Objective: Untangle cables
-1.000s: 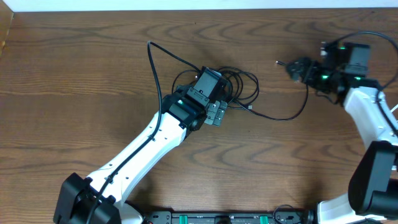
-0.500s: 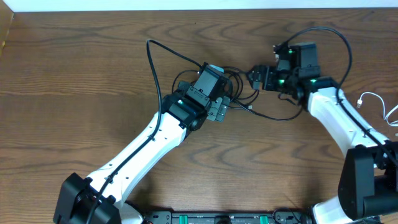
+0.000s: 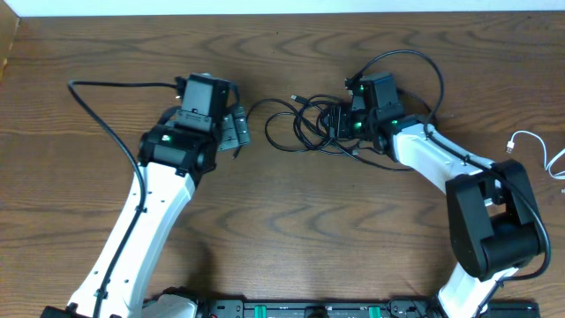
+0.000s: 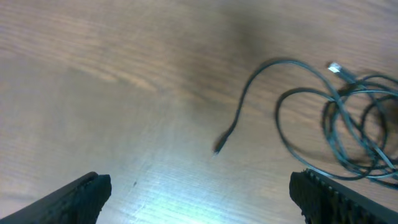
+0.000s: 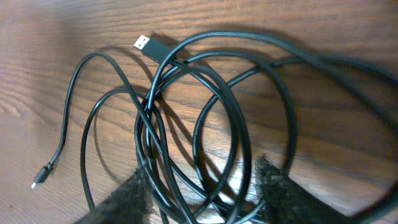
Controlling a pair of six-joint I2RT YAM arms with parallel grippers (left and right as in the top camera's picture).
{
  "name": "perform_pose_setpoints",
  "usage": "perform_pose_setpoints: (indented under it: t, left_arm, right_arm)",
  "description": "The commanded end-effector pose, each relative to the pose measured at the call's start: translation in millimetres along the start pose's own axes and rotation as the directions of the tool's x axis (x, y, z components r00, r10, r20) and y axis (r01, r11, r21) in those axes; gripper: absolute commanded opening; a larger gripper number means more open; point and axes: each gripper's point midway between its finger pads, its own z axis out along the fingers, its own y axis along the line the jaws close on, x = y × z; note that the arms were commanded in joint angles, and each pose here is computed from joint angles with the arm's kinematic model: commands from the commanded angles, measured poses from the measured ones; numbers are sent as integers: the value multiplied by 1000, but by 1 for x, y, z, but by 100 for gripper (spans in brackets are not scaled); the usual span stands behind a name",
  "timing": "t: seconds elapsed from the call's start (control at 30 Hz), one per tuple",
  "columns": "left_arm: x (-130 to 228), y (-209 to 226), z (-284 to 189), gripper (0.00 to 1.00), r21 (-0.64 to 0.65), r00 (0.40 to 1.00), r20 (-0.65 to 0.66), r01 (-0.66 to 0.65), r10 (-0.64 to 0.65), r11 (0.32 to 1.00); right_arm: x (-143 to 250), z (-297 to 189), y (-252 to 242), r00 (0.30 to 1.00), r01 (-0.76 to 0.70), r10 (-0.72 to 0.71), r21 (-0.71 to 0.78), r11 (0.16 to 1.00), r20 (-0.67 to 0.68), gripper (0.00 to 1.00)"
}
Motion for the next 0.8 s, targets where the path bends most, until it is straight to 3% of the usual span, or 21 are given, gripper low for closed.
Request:
perform_pose_setpoints:
  t: [0.0,0.07,0.23,0.33,0.4,0.47,0.57,0.63,0.77]
  left_arm:
    - [2,7,0,98,-21,998,-18,53,-53,998]
    - [4,6,1,98,-16,998,-29,52,-53,999]
    - [9,-4,0,98,45,997,-63,54,-51,997]
    - [10,-5,0,98,52,996,-66,55,-52,997]
    - [10,-5,0,98,52,996,-66,55,-52,997]
    - [11,-5,0,98,51,996,-70,54,-51,997]
    - [14,-6,0,98,59,995,-86,53,-48,997]
    - [16,-9,0,98,73,994,-94,53,-46,996]
    - [21,-18,-2,98,125,991,-123,58,-43,990]
  right_arm:
    - [6,8,-2,999,-38,38,9,999,-11,34]
    - [4,8,-1,999,-35,35,4,999,-3,29]
    - [7,9,-1,999,-40,40,-3,999,-14,46]
    - [18,21,-8,995,-85,85,12,996,-47,46]
    - [24,31,-13,989,-135,136,20,991,-59,36]
    - [28,36,-11,983,-164,164,-5,986,-78,3]
    - [17,31,8,987,-151,142,-129,980,-76,1]
    - [-5,14,32,995,-99,93,-275,956,-36,1]
    - [-41,-37,61,997,-23,50,-426,905,53,1]
